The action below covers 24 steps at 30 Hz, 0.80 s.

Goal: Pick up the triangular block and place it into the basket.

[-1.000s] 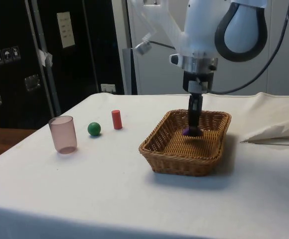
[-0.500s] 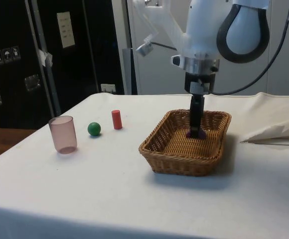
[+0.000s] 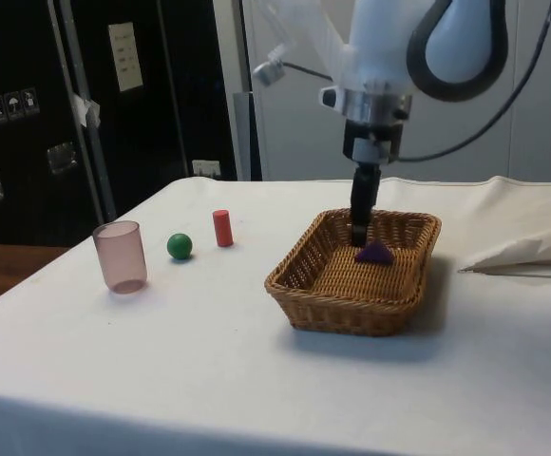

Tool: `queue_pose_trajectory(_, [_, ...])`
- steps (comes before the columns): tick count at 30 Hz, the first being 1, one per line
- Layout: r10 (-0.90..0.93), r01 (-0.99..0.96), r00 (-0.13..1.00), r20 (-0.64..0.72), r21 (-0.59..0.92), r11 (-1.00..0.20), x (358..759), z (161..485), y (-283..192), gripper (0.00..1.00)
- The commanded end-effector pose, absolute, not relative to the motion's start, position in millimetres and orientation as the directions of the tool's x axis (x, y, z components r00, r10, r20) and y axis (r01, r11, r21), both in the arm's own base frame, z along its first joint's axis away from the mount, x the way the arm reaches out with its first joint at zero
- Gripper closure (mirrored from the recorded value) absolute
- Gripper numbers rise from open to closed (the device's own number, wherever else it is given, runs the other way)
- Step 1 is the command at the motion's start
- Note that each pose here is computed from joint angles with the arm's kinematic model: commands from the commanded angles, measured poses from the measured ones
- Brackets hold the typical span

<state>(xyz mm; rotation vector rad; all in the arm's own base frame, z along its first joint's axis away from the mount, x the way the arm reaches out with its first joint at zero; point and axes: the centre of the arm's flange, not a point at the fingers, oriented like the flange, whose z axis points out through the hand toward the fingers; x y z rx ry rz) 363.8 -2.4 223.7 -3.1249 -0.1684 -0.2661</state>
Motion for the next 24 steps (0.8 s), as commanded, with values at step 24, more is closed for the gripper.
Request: queue_pose_trajectory(24, [0.078, 0.081, 0.979, 0.190, -0.007, -0.997, 426, 290, 3, 0.00])
